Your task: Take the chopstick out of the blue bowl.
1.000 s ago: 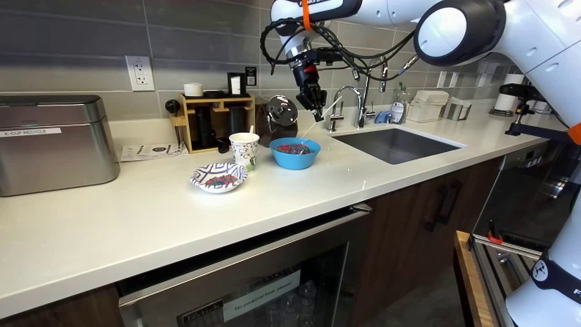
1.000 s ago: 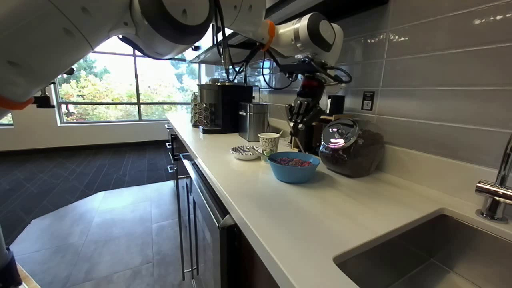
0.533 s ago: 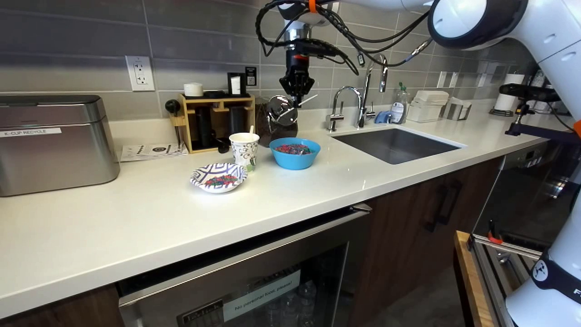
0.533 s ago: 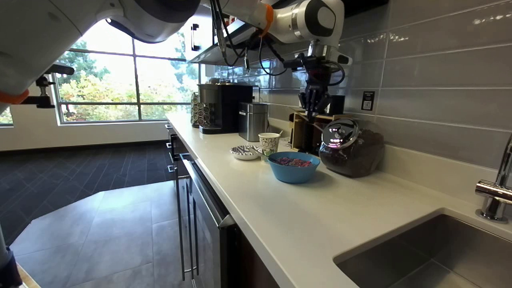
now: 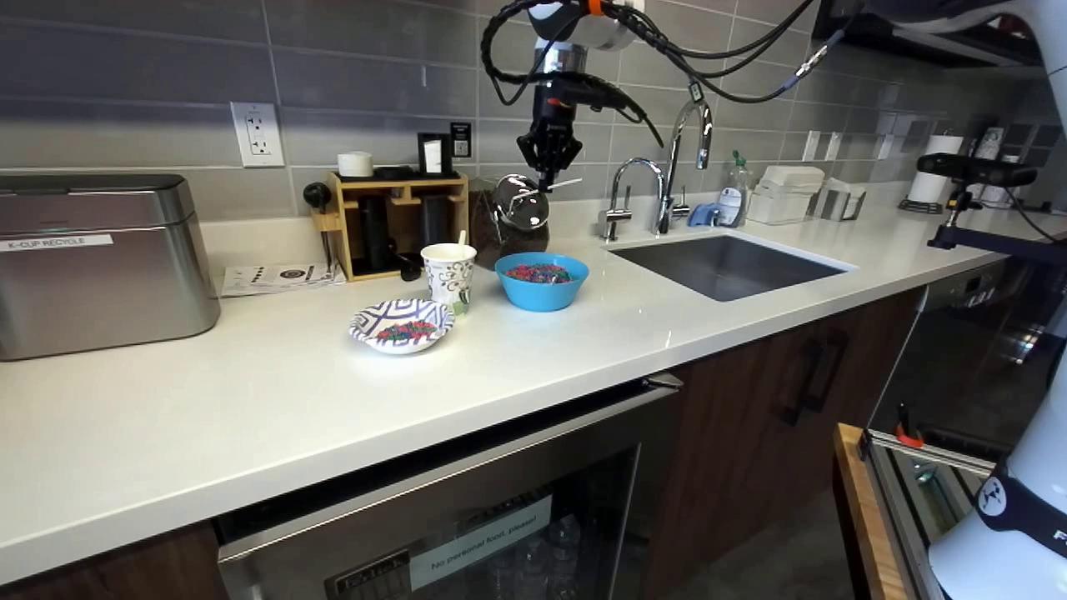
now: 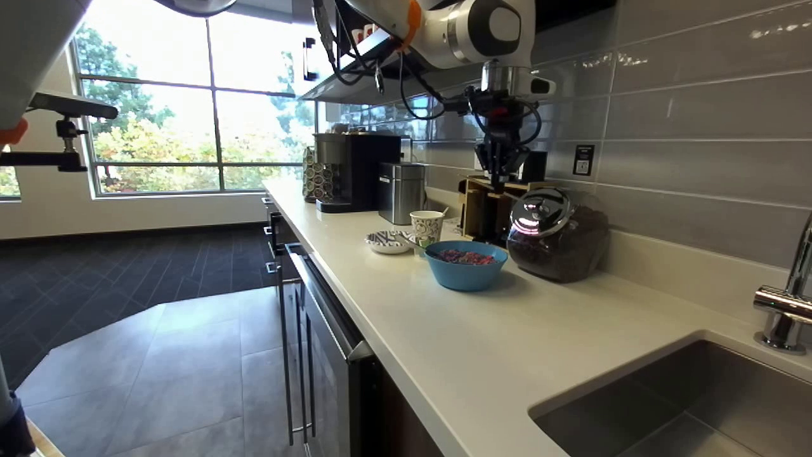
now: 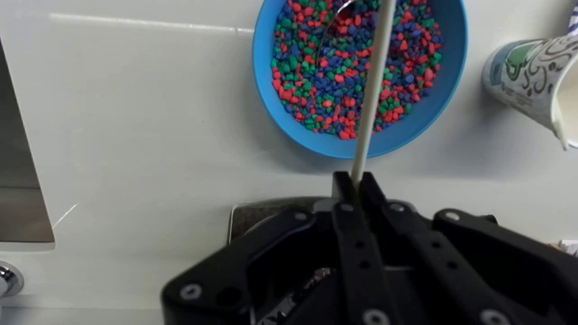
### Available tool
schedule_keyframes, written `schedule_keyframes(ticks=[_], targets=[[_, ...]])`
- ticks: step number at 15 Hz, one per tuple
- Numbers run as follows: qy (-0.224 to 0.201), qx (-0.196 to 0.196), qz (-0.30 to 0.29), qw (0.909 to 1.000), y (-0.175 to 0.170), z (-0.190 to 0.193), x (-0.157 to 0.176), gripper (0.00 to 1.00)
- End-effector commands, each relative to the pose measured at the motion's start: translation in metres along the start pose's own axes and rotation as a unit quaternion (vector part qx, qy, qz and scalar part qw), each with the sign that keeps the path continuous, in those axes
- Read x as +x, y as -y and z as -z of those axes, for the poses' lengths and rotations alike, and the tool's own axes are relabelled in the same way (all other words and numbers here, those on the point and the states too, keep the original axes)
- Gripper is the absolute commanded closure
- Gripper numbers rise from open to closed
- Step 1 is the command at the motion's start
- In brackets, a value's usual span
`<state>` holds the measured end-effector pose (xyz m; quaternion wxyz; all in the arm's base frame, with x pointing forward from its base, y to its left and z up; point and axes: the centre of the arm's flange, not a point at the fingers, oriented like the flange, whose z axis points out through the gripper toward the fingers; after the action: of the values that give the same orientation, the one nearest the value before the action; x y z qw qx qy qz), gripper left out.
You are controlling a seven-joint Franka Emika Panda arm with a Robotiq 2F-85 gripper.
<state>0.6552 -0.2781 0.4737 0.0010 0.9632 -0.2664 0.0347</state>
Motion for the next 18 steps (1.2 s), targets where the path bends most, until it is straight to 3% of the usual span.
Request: schedule_keyframes(ticks=[1,3,8,12,15,18], targets=[[0.028,-0.025,0.007,0.9993,-0.011,-0.018,-0.046,0.98],[0.041,-0.031,0.018,0.9985,-0.014,-0.024,-0.054,0.98],[0.029,-0.051,0.02,0.9981,-0.022,-0.027,-0.07,0.98],[-0.023,-0.048,0.019,0.9984,-0.037,-0.032,-0.082,0.98],[-0.085,-0.043,0.0,0.9955,-0.053,-0.052,-0.085,0.98],[-0.116,-0.043,-0.007,0.9923,-0.07,-0.073,-0.089,0.98]])
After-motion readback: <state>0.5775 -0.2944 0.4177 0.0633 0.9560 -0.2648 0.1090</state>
